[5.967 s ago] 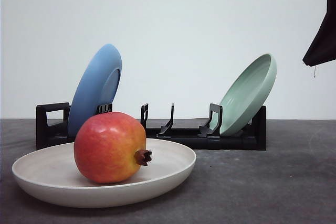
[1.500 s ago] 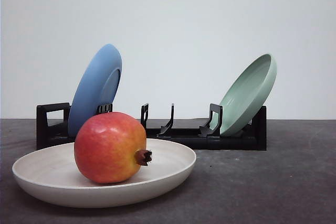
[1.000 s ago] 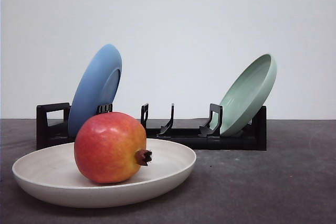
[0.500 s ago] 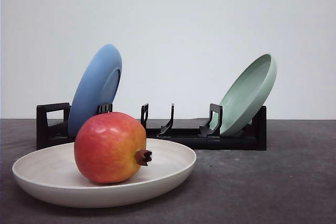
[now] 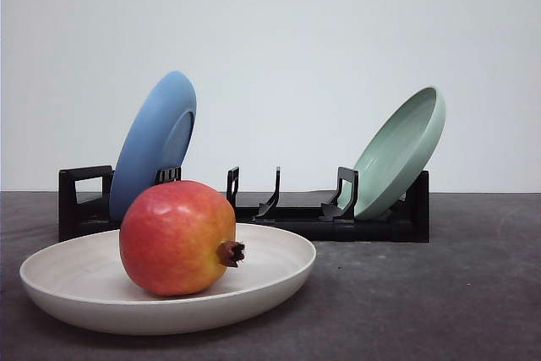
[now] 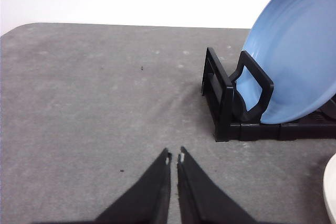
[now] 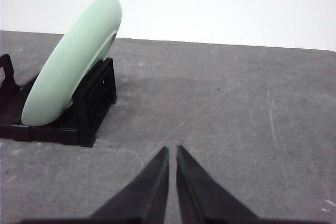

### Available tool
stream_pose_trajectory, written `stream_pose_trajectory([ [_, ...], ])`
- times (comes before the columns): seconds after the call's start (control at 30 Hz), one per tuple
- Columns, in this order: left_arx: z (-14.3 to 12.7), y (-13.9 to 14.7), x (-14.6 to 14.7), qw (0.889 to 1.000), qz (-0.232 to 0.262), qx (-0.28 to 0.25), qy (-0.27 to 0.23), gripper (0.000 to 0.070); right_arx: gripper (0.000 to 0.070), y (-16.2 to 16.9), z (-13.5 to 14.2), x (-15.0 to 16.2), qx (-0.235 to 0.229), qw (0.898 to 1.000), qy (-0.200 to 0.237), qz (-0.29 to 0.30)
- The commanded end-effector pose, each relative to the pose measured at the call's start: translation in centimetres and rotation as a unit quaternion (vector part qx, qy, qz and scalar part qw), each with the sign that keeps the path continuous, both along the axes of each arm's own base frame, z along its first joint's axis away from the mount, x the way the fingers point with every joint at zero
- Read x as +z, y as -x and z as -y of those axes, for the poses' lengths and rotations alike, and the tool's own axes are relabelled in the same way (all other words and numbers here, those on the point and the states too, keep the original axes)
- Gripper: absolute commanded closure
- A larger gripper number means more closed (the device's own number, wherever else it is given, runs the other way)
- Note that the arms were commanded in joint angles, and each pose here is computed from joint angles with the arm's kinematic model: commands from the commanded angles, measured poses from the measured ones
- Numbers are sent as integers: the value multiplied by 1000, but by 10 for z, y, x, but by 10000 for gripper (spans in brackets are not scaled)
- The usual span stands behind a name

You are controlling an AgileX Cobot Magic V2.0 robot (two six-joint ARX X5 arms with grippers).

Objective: Place pomegranate in white plate

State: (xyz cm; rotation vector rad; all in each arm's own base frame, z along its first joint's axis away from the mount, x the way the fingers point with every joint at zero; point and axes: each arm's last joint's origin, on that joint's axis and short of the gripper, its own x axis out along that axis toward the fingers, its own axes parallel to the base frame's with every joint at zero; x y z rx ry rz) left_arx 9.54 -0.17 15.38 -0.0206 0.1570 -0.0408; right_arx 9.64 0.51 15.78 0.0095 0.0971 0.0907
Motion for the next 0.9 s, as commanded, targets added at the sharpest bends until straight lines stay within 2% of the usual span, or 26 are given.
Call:
stream_pose_trajectory([
  [0.0,0,-1,-2,1000,4,-1,-3,700,676,0,0,0,-3,1000,-8,2],
  [0.87,0,-1,-2,1000,4,-1,-3,700,676,0,0,0,-3,1000,-8,2],
])
